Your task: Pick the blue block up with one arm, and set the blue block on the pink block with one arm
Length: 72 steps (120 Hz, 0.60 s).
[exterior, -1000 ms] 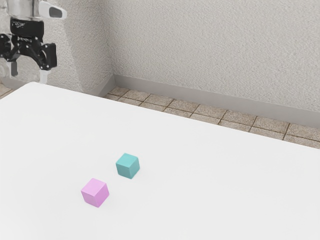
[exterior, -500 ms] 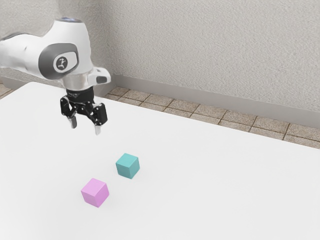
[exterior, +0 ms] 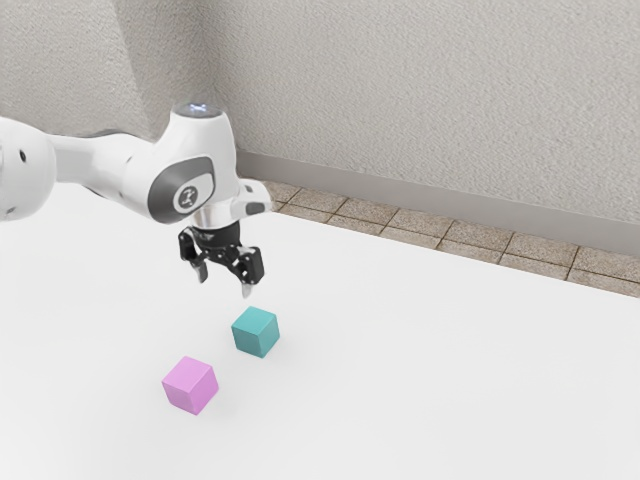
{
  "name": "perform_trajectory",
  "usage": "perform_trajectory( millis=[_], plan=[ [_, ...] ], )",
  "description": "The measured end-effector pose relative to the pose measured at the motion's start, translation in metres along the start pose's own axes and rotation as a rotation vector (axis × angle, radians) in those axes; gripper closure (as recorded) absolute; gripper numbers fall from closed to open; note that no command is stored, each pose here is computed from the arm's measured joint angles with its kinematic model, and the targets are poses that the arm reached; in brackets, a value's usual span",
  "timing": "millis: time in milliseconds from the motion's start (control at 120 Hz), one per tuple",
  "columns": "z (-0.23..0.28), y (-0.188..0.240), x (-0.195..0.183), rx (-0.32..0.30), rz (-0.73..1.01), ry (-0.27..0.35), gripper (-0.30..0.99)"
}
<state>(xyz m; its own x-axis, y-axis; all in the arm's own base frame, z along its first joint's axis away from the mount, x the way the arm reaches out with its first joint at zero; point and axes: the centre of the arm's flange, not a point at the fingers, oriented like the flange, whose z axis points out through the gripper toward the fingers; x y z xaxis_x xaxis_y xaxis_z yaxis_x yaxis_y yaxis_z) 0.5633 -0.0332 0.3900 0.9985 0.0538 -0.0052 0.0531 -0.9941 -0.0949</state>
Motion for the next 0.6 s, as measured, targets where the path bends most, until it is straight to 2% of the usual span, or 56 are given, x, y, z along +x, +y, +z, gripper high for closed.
perform_trajectory(
  millis=[333, 417, 525, 600],
  plan=[
    [0.036, -0.015, 0.02, 0.004, -0.007, 0.047, 0.02],
    [0.043, -0.011, 0.024, -0.031, -0.005, 0.066, 0.02],
    [0.048, -0.008, 0.026, -0.116, -0.013, 0.086, 0.02],
    [0.051, -0.008, 0.026, -0.146, 0.013, 0.096, 0.02]
  ],
)
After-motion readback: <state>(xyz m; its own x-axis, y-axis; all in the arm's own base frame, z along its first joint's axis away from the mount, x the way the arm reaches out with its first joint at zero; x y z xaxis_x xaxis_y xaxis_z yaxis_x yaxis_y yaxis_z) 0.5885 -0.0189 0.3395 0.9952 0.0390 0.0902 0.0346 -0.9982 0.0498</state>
